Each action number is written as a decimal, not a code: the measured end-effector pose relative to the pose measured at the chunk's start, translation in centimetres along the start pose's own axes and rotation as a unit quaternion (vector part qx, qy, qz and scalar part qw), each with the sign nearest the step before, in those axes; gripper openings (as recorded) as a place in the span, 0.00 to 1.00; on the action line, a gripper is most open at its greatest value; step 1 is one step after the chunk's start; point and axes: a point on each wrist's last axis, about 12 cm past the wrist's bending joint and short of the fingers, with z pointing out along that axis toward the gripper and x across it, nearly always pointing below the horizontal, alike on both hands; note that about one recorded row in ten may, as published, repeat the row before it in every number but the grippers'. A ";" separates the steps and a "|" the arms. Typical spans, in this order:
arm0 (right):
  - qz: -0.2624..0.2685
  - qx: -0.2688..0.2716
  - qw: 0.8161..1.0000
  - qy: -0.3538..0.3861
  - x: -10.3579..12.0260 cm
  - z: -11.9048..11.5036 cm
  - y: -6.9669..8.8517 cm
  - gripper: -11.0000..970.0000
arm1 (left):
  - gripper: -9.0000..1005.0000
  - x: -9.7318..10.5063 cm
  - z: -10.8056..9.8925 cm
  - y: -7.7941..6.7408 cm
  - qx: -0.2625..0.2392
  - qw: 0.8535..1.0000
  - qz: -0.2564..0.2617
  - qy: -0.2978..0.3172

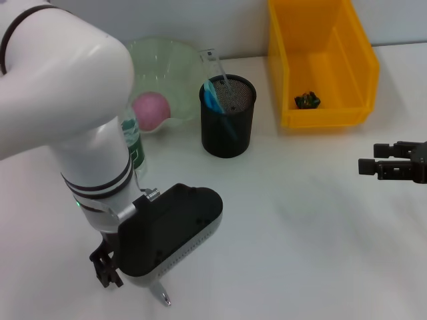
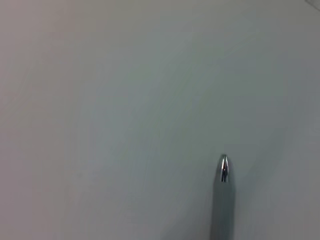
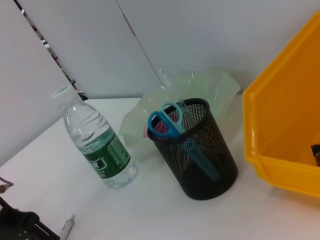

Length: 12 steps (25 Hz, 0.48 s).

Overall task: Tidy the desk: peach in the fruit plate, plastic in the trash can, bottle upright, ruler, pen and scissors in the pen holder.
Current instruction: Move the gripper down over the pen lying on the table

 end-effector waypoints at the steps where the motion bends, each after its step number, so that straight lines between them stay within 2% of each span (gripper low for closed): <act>1: 0.000 0.000 1.000 0.000 0.0 0.0 0.0 0.85 | 0.79 -0.1 0.1 0.0 0.001 1.000 0.003 -0.001; 12: 0.003 0.001 1.000 0.001 0.2 0.0 0.0 0.85 | 0.79 -0.2 0.5 0.0 0.000 1.000 0.004 0.000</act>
